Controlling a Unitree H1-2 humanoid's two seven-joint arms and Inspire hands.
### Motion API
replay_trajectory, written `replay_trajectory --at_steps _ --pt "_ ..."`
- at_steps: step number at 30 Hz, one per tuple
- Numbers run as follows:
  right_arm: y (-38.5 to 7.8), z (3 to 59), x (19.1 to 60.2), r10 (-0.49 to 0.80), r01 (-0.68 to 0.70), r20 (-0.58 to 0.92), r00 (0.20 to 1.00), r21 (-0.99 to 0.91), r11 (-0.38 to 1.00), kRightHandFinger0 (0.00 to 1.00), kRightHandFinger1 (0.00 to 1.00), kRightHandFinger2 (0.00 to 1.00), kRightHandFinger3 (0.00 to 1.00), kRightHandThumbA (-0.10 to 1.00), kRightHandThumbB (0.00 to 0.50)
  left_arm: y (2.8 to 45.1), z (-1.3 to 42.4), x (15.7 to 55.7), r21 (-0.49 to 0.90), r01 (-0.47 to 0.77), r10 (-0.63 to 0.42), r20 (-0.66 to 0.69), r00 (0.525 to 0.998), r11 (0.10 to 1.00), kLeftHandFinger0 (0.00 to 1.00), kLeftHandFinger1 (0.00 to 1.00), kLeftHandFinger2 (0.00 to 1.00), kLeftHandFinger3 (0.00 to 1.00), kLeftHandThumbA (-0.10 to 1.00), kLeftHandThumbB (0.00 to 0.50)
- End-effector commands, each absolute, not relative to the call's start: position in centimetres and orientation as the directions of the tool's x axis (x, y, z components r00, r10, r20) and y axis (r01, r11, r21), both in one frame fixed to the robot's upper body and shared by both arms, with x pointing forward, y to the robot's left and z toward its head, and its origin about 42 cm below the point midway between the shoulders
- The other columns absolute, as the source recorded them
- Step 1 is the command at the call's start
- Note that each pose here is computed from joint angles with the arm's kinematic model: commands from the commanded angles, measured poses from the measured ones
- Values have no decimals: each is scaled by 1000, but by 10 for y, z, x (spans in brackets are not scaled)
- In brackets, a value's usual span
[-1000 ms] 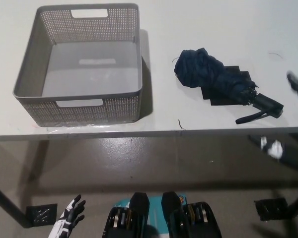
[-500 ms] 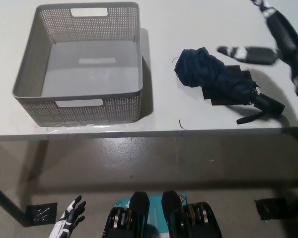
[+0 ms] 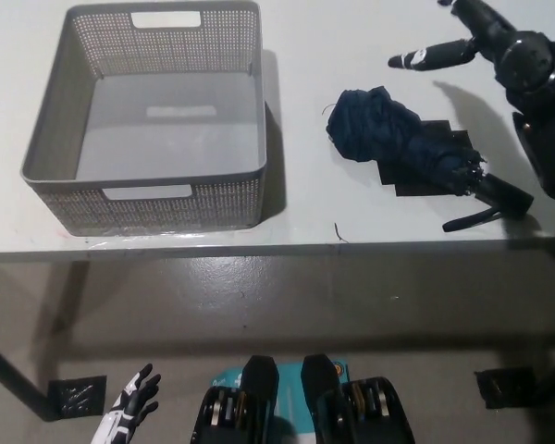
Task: Use the right hand to pick up a umbrella on the right side and place it into a container on the lft side
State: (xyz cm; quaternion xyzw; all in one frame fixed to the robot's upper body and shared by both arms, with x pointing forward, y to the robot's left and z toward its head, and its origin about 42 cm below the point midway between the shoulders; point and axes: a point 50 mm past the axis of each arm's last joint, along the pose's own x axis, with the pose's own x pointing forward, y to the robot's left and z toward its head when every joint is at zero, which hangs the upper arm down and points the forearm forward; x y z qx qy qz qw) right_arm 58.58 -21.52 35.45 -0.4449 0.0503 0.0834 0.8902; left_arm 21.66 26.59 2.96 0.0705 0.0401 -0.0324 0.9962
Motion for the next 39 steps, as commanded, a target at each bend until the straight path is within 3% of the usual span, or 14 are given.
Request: replay_trajectory --at_steps 1,5,20,21,32,39 --pt "-202 390 598 91 -136 -103 991 -814 565 1000 1000 1000 1000 1000 425 266 39 221 160 88 -86 -23 996 983 1000 1000 1000 1000 1000 151" --pt "-201 382 603 76 -171 -154 985 -828 533 1000 1000 1000 1000 1000 499 266 42 223 166 86 -85 -16 996 982 1000 1000 1000 1000 1000 150" --pt "-197 302 595 60 -262 -270 961 -823 504 1000 1000 1000 1000 1000 498 263 49 230 168 107 -109 0 994 980 1000 1000 1000 1000 1000 152" --pt "-198 293 593 58 -273 -285 957 -811 518 1000 1000 1000 1000 1000 481 263 49 230 170 111 -113 2 994 979 1000 1000 1000 1000 1000 148" --pt "-209 225 573 28 -367 -405 914 -794 484 1000 1000 1000 1000 1000 500 260 59 241 183 122 -128 23 991 976 1000 1000 1000 1000 1000 147" --pt "-215 192 559 5 -396 -438 899 -809 434 1000 1000 1000 1000 868 500 261 63 249 183 120 -130 45 991 976 1000 1000 1000 1000 1000 140"
